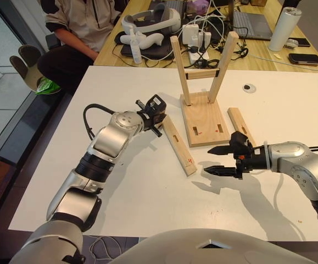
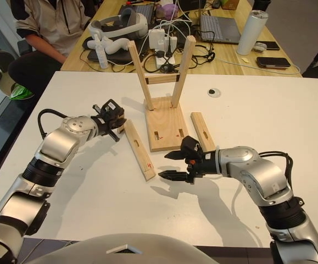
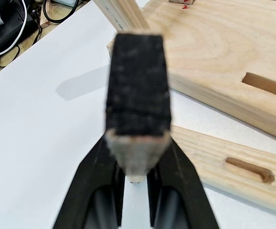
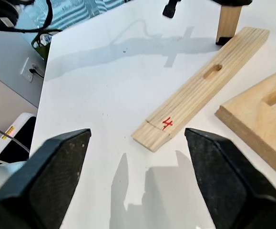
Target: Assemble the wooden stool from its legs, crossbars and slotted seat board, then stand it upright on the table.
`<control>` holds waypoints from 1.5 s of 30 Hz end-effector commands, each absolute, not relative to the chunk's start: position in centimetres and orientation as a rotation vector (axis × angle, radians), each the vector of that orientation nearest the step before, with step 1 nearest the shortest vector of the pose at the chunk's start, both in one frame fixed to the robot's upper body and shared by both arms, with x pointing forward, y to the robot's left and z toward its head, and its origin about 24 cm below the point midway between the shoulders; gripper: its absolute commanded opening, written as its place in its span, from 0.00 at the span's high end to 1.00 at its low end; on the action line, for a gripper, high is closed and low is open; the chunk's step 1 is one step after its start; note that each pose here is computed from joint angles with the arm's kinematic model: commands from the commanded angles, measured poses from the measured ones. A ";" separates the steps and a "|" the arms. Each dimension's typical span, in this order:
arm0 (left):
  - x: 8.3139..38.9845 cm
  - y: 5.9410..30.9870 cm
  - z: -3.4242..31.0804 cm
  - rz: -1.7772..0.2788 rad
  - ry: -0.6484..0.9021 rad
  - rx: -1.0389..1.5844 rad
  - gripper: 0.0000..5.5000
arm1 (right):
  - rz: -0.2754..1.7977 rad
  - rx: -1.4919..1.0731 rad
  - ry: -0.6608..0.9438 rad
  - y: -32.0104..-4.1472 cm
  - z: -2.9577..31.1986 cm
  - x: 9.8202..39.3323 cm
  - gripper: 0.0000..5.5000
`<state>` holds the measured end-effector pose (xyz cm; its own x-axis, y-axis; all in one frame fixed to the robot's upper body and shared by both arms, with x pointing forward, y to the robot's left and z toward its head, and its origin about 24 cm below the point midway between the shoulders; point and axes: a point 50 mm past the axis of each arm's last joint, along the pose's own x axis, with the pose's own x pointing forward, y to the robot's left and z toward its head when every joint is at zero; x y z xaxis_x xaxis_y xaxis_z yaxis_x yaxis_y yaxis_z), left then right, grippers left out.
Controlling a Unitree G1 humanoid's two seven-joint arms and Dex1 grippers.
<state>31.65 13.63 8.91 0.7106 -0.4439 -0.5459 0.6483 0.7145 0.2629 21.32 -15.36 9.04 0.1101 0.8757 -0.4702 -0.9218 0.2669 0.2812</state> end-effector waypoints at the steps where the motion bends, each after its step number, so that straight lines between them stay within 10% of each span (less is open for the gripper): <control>1: 31.6 13.8 11.0 -0.625 0.421 0.466 0.93 | 1.385 -0.273 0.691 -14.3 6.9 20.1 0.33; 13: 31.5 15.2 16.4 -0.579 0.297 0.463 0.93 | 1.361 -0.796 0.557 -11.1 3.2 23.0 0.33; 30: 31.1 15.6 16.4 -0.508 0.339 0.402 0.93 | 1.200 -0.596 0.452 -3.3 1.3 24.7 0.33; 45: 29.3 13.0 13.7 0.099 0.417 -0.118 0.93 | 0.413 0.076 0.325 -11.0 7.3 27.6 0.33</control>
<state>29.00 12.71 13.75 0.9067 0.0381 -0.4200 -0.0889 0.9908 -0.1020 27.72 -11.00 7.11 0.8692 0.4003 -0.2902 -0.3826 0.9163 0.1180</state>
